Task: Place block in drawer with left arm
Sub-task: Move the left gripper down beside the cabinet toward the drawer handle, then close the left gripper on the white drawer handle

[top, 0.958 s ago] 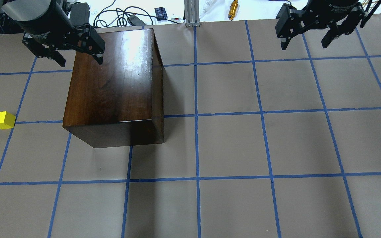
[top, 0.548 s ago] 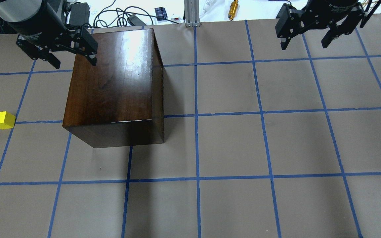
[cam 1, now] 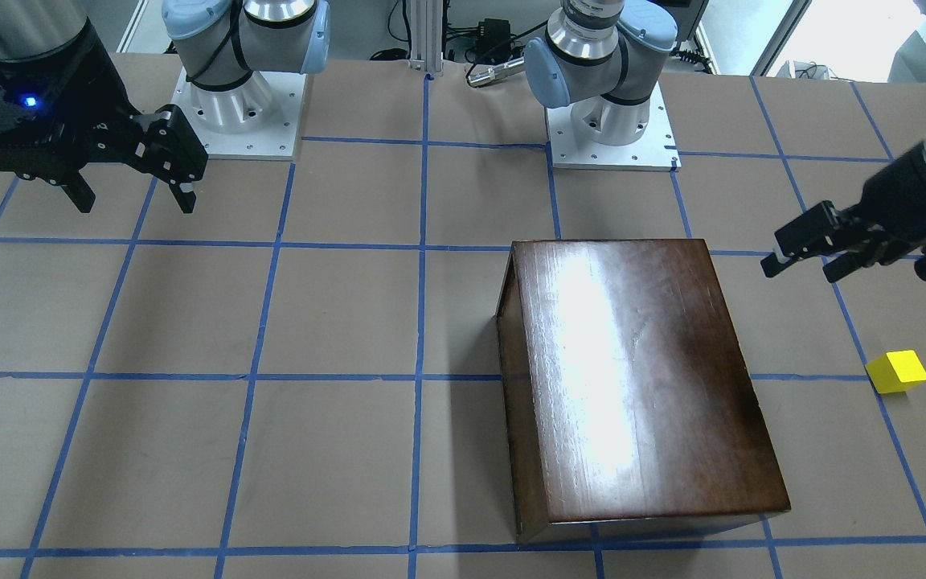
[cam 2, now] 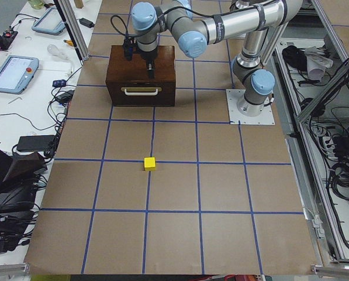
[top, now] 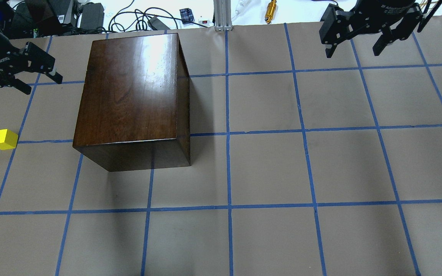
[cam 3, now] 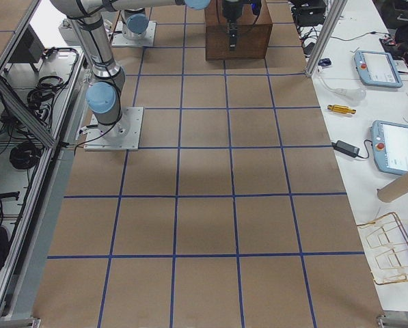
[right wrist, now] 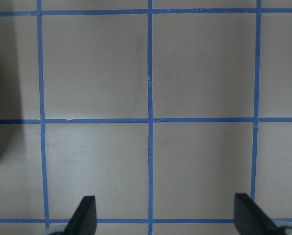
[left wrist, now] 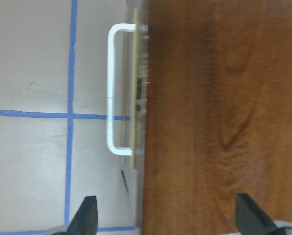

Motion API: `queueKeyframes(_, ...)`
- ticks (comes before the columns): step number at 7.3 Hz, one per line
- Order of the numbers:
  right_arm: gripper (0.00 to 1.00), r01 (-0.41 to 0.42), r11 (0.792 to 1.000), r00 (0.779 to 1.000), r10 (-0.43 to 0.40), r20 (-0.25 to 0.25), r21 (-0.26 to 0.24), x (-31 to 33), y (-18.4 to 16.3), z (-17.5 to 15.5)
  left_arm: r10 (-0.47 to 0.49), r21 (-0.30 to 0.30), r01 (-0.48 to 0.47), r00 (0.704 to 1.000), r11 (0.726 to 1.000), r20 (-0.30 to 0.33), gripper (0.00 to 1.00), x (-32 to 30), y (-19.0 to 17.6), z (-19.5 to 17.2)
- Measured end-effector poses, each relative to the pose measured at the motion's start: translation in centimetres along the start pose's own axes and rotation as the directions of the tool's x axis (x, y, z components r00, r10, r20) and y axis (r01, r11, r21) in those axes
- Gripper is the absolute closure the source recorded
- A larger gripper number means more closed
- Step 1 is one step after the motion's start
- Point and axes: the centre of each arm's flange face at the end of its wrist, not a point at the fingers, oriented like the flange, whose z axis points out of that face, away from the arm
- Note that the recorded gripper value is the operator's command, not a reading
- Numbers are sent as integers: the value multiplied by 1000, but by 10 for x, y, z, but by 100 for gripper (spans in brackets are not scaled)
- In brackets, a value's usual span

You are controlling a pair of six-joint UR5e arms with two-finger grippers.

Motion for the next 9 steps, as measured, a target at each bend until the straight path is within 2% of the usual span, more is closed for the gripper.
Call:
queueKeyframes(1,0,0,1000,1000,0,0,0,0,0,0,5,-9,-5,999,1000,-44,0,-27,-13,17)
queueKeyframes(4,0,0,1000,1000,0,0,0,0,0,0,89,-8,-91,988,996,-123,0,-71,-51,76)
queueKeyframes(5,0,0,1000,1000,0,0,0,0,0,0,96,-11,-99,986,995,-138,4,-78,-58,93)
queueKeyframes(7,0,0,1000,1000,0,0,0,0,0,0,96,-3,-98,982,995,-161,3,-84,-61,121)
queueKeyframes(9,0,0,1000,1000,0,0,1,0,0,0,93,5,-93,978,996,-188,0,-83,-59,134)
